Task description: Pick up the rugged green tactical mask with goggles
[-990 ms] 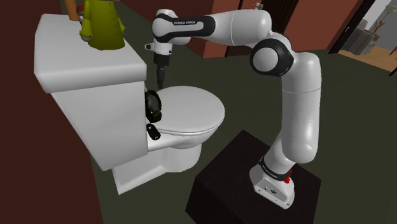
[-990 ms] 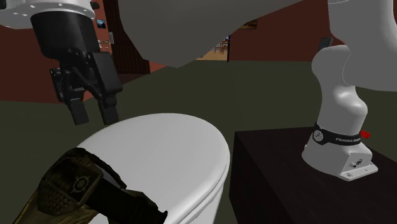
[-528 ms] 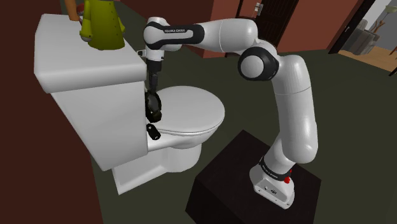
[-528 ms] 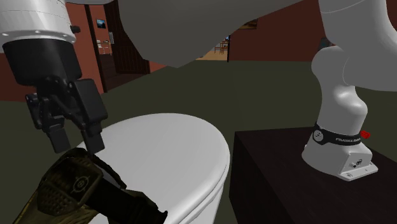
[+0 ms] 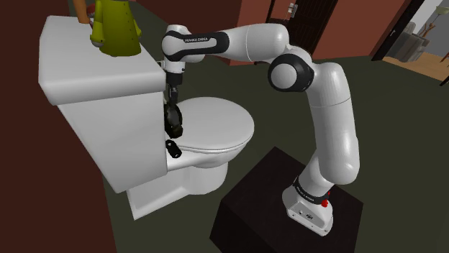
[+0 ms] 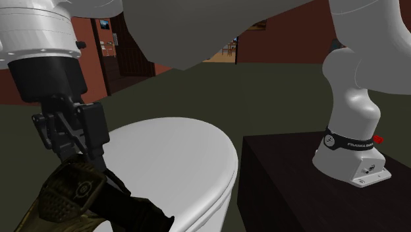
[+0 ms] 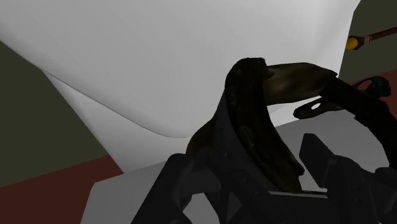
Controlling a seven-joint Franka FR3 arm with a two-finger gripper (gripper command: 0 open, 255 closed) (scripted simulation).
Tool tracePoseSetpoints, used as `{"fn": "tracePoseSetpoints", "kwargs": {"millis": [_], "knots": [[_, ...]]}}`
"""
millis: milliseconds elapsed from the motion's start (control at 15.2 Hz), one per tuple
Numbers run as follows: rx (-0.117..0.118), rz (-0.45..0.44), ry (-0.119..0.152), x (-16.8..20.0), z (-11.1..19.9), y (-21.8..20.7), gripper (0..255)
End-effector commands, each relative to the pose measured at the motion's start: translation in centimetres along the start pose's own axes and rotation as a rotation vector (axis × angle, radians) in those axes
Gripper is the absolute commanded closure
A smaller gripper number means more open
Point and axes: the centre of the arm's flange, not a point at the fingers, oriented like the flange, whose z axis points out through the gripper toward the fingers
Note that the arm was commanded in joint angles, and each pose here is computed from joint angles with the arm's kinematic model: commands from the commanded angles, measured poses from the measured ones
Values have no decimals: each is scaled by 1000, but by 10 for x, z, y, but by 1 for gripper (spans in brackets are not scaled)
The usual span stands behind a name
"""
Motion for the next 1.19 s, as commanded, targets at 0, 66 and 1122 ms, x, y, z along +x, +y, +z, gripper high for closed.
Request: {"fn": "tracePoseSetpoints", "kwargs": {"millis": [0,66,1122], "knots": [[1,0,-1,0,1,0,255],[1,0,-1,0,1,0,255],[1,0,-1,5,-55,-15,255]]}}
